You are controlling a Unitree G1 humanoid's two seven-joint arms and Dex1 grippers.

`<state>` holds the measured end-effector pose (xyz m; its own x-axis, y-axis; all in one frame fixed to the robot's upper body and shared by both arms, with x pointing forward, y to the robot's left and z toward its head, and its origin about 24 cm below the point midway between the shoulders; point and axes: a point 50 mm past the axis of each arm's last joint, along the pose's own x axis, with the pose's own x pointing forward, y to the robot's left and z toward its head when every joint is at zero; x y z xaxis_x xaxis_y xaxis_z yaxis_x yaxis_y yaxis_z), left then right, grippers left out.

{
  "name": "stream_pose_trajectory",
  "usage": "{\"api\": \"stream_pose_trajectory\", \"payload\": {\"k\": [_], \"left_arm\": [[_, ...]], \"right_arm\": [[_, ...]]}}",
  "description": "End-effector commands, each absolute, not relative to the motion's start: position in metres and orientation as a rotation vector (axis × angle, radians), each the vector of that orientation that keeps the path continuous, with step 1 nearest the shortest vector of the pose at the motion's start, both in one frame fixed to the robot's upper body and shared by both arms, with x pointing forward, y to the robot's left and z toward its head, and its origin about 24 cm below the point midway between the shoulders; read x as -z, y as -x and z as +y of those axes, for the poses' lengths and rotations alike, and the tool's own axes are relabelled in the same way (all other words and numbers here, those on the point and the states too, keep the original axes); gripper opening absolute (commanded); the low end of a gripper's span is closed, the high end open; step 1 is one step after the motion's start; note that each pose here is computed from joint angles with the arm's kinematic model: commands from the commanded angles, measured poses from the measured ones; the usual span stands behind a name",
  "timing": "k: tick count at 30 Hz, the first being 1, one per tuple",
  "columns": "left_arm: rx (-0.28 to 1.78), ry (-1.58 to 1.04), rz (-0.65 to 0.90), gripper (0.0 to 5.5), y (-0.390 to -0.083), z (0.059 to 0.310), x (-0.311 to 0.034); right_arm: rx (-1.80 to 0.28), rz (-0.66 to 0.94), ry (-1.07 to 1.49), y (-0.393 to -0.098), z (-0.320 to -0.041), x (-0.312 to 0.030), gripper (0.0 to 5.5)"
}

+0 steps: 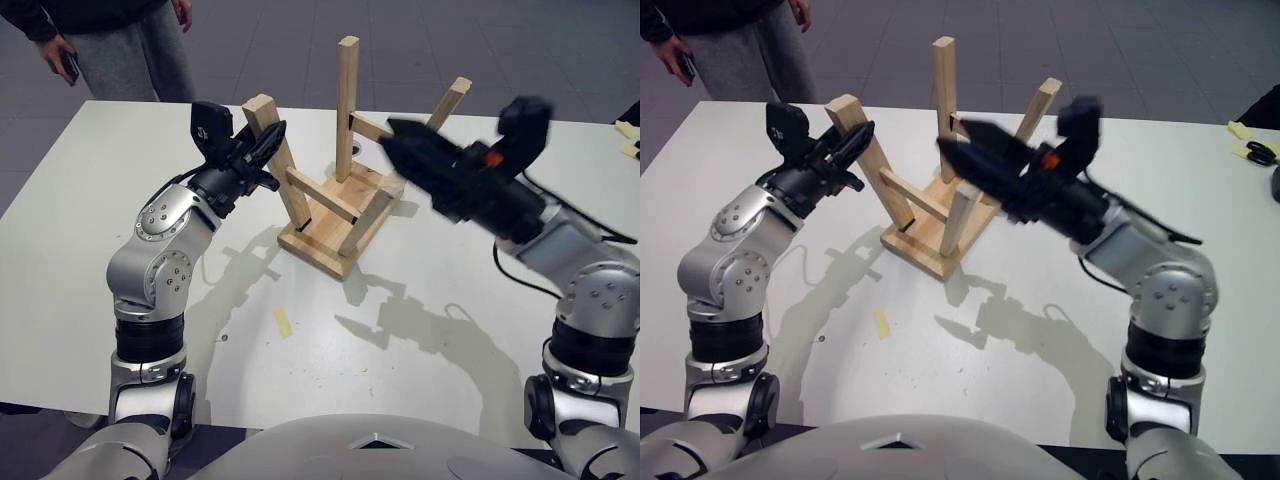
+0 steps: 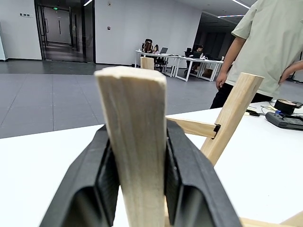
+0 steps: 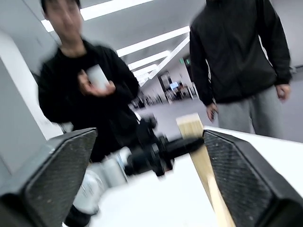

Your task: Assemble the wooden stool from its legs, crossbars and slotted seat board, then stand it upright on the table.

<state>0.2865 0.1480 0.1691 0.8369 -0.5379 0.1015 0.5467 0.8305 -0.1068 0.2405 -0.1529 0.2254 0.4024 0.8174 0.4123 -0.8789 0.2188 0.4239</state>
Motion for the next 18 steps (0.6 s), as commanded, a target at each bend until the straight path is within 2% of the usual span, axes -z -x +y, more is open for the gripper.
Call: {"api": "stream_pose_trajectory", "payload": {"k": [1, 4, 8, 12, 18], "left_arm": [[0.822, 0.127, -0.018, 1.04, -0.274, 0.118, -0.167], [0.921, 0.112, 0.017, 1.04, -0.268, 0.107, -0.161], [0.978, 0.086, 0.032, 1.04, -0.267, 0.101, -0.16], [0.962, 0.088, 0.026, 1.04, -0.266, 0.1, -0.158], [0.951, 0.086, 0.023, 1.04, -0.264, 0.099, -0.157]], "right_arm": [[-1.091, -0.162, -0.674, -0.253, -0.174, -0.249, 4.85], [-1.023, -0.136, -0.665, -0.262, -0.18, -0.245, 5.38], [-1.038, -0.04, -0.567, -0.26, -0.173, -0.228, 5.4], [-1.088, 0.162, -0.193, -0.248, -0.152, -0.186, 5.4], [-1.059, 0.229, -0.099, -0.254, -0.151, -0.149, 5.4]]}}
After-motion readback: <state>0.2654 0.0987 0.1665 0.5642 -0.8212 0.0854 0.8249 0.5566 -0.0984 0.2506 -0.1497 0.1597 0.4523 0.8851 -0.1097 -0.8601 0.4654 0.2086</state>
